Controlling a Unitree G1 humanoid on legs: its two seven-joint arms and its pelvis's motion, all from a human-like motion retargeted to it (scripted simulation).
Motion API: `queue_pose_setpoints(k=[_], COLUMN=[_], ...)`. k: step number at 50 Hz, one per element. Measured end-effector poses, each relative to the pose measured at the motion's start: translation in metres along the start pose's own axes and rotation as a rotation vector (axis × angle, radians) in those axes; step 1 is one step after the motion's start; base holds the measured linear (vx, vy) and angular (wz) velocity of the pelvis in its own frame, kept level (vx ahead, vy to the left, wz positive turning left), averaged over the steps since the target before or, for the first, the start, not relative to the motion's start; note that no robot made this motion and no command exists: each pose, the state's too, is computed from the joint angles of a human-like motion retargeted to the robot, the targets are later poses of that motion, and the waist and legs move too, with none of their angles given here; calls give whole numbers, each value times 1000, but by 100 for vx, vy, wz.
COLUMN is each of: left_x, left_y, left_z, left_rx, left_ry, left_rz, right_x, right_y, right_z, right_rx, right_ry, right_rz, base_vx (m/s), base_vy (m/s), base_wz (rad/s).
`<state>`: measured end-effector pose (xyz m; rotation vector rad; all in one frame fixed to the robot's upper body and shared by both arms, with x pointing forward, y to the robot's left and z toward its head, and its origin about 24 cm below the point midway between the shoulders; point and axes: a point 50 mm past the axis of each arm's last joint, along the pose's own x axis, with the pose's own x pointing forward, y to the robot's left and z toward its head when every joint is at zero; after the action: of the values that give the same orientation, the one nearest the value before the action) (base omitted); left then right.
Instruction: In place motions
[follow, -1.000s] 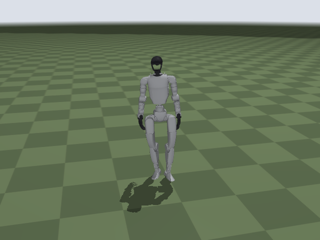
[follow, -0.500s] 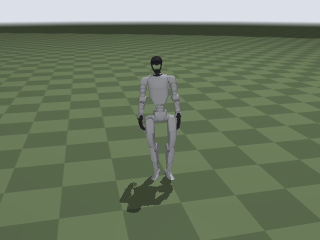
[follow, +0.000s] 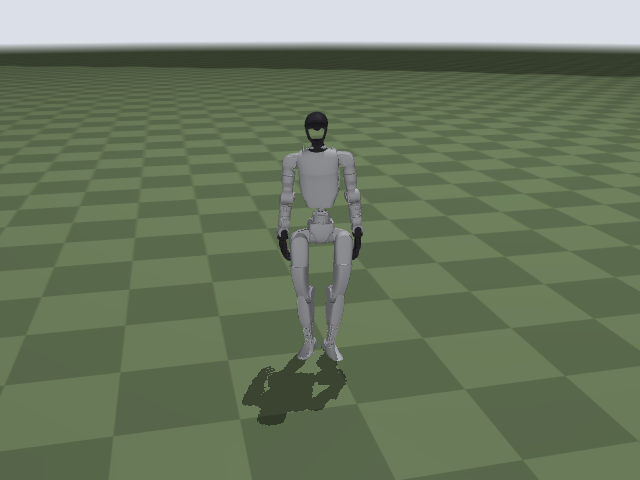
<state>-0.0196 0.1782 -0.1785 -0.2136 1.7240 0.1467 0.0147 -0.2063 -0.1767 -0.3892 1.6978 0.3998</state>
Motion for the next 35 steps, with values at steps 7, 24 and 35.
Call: queue_pose_setpoints(k=[7,24,35], left_x=[0,0,-1], left_y=[3,6,6], left_z=[-7,-2,2], left_rx=[-15,-38,-12], left_ry=[17,-22,-14], left_rz=[4,7,1], right_x=[1,1,1], right_y=[2,5,3], right_z=[-3,-10,-7], right_rx=[-3,-3,-13], right_ry=[13,40,32], right_rz=[4,11,8], base_vx=[1,0,0], base_vy=[1,0,1], base_wz=[-1,0,-1])
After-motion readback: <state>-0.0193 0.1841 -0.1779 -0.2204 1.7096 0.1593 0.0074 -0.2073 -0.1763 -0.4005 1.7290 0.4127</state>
